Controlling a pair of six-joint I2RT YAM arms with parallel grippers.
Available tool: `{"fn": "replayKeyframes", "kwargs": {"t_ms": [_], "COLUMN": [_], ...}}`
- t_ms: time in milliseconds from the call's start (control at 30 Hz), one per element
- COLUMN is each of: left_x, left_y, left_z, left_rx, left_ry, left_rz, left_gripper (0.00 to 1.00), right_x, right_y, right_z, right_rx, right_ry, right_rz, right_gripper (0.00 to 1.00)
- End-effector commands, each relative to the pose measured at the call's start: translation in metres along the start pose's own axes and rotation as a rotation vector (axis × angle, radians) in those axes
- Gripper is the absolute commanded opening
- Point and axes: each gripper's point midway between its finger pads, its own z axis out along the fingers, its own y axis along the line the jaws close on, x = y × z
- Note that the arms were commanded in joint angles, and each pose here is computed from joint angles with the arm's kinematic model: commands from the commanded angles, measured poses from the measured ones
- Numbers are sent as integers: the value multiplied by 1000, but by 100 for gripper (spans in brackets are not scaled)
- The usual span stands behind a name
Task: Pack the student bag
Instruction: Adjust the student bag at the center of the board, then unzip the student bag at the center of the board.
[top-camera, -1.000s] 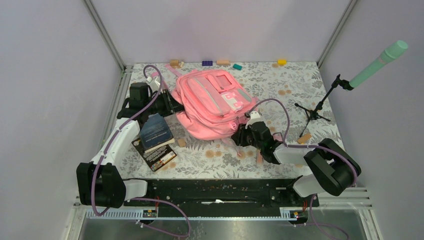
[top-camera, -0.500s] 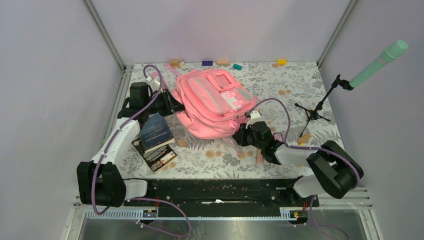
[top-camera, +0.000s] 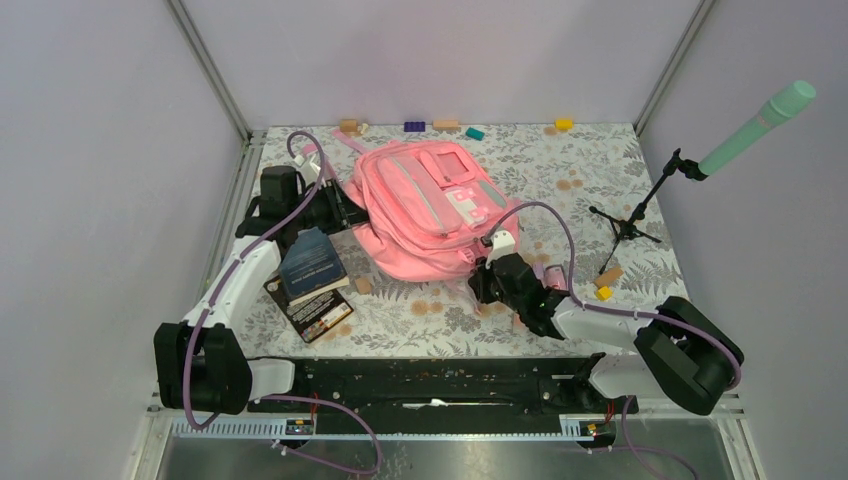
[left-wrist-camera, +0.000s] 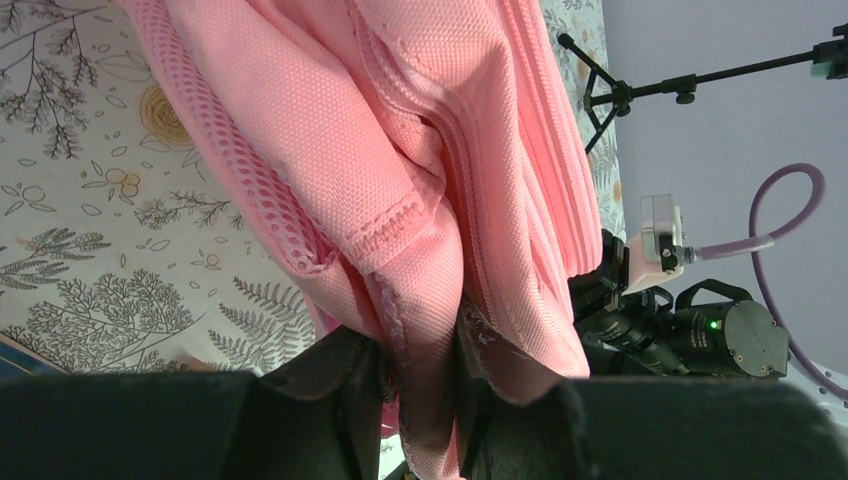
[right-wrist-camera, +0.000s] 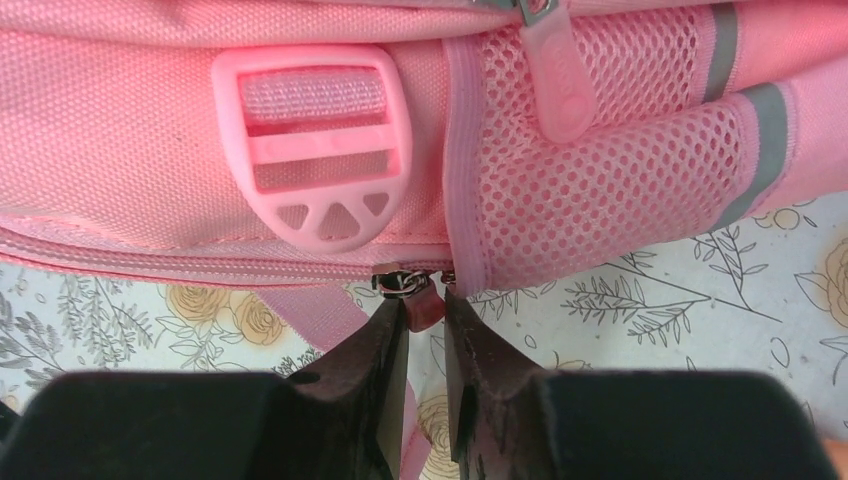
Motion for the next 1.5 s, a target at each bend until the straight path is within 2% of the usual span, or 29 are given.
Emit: {"fn": "replayKeyframes", "kwargs": {"t_ms": [0,1333,1467], "left_x": [-19,-19,-19], "left_y": [-19,-15,-16], "left_z": [-5,-4,-4], "left_rx": [73,76,78], "left_ry": [-72,-74,-76], "left_rz": [89,68,67], "left_gripper": [0,0,0], "right_x": [-13,-46,-49], "right_y": [7,85,94], "right_z": [-5,-28,-35], "right_rx": [20,-145,-174], "right_ry": [-22,46,84], "right_rz": [-47,-24,-16], "right_gripper": [0,0,0]}}
